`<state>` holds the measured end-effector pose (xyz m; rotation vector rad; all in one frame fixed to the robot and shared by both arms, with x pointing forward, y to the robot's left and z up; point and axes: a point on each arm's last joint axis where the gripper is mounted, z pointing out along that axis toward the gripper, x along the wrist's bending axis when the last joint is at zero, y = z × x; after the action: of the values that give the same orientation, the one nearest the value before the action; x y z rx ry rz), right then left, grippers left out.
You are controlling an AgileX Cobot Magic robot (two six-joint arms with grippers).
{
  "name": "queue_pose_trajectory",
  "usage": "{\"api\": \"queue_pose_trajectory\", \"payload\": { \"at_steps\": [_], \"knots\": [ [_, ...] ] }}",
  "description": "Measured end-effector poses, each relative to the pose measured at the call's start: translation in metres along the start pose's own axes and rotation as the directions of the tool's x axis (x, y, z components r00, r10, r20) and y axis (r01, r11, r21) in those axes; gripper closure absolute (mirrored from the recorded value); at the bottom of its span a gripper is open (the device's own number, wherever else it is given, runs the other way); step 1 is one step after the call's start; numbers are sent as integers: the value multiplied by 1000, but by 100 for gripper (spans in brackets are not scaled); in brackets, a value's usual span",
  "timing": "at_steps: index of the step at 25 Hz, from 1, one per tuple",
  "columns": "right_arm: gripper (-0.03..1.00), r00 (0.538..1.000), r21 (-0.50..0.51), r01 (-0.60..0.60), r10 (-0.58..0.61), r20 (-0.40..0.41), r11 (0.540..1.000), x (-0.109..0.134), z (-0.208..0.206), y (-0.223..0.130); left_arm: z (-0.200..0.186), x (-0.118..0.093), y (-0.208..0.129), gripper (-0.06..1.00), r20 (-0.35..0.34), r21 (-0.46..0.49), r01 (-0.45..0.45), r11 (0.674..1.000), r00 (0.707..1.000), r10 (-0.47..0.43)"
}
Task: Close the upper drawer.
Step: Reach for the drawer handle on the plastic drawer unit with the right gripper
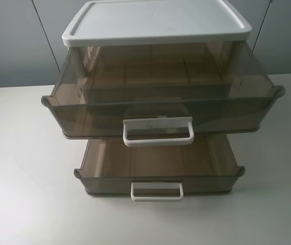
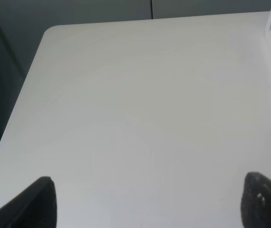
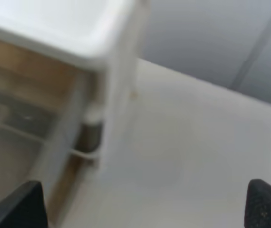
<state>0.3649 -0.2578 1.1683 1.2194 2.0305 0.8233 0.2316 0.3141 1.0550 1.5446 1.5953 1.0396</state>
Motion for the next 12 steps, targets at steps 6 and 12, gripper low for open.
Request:
{"api": "queue_pose_trajectory", "payload": {
  "at_steps": [6, 12],
  "knots": [
    [34, 934, -29, 257, -256, -249, 966, 52, 20, 31, 0, 0, 0, 20, 0, 0, 0, 1000, 1000, 0],
    [34, 741, -102, 435, -420, -524, 895, 121, 16, 31, 0, 0, 0, 20, 0, 0, 0, 1000, 1000, 0]
  ]
}}
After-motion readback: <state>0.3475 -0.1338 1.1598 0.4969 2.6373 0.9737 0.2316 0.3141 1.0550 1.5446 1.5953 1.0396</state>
